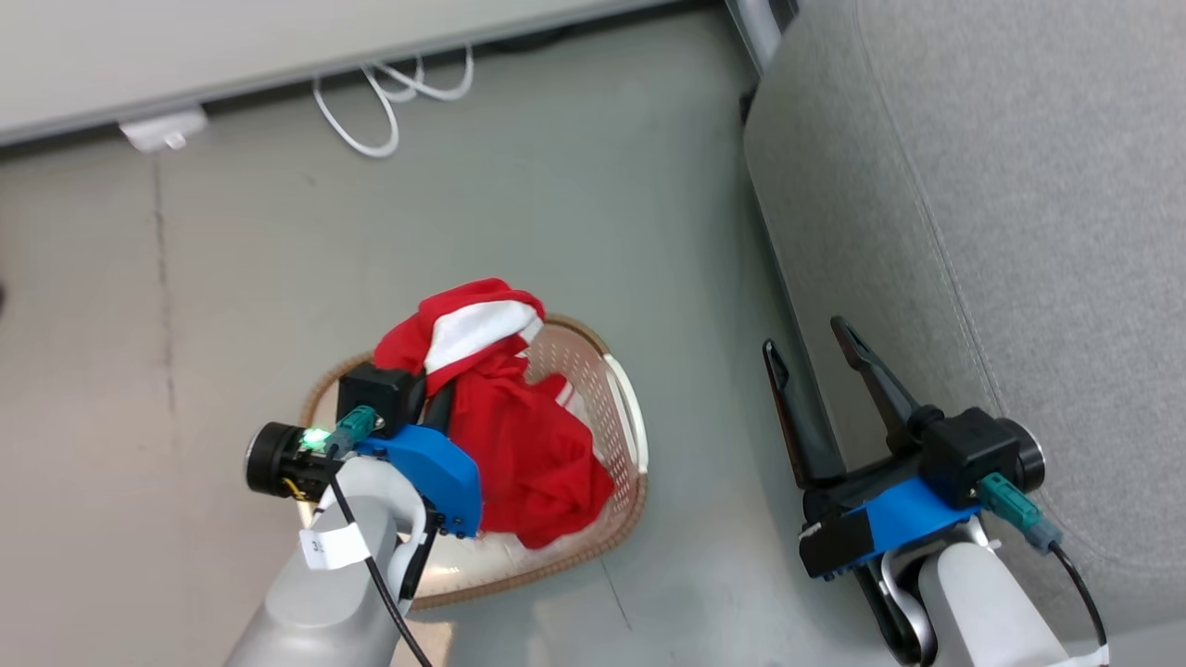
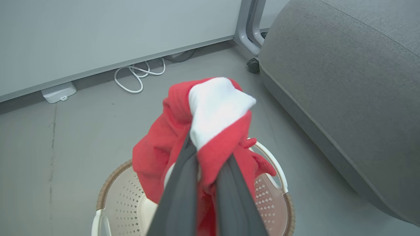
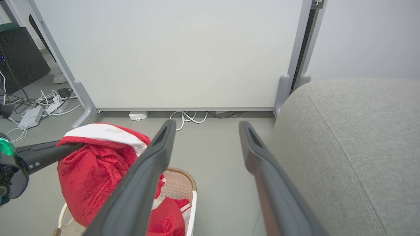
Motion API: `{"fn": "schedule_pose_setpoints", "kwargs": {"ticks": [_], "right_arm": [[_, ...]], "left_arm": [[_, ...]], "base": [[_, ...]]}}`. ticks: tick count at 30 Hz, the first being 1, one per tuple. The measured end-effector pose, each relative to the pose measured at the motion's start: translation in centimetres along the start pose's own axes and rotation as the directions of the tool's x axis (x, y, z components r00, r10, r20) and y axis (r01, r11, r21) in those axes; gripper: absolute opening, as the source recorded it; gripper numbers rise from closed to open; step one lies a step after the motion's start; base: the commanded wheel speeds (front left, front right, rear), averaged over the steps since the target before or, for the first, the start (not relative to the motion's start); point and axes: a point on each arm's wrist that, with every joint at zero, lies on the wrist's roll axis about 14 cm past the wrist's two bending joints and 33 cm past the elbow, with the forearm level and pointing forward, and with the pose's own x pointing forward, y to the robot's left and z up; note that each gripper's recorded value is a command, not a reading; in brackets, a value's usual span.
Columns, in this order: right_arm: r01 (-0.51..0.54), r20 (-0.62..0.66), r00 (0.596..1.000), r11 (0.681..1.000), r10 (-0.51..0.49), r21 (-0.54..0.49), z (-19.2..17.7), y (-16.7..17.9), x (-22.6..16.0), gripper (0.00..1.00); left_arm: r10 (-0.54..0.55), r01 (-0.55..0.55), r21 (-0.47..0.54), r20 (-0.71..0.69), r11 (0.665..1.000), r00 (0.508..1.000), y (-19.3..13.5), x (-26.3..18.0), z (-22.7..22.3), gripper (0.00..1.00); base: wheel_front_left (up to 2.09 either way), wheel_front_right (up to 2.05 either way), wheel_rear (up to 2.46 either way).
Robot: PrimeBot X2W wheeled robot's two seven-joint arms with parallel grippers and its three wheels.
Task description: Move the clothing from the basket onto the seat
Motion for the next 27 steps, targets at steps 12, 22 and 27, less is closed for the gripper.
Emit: {"fn": "schedule_pose_setpoints", "kwargs": {"ticks": [12, 22, 27], "right_arm": [[-0.085, 0.083, 0.993, 0.996, 0.086, -0.012, 3.6, 3.7, -2.3, 1.00], [-0.142, 0.117, 0.983, 0.989, 0.144, -0.024, 5.3, 5.9, -3.2, 1.00], [-0.154, 0.122, 0.980, 0.988, 0.156, -0.026, 5.6, 6.4, -3.6, 1.00]], "left_arm": [[-0.085, 0.076, 0.043, 0.255, 0.996, 0.963, -4.1, -5.0, 9.5, 0.00], [-0.203, 0.161, 0.142, 0.355, 0.977, 0.913, -8.0, -7.4, 16.3, 0.00], [-0.248, 0.191, 0.184, 0.377, 0.964, 0.892, -9.6, -8.1, 18.5, 0.00]], "base": [[0.00, 0.00, 0.00], [0.00, 0.00, 0.00], [0.00, 0.00, 0.00]]}}
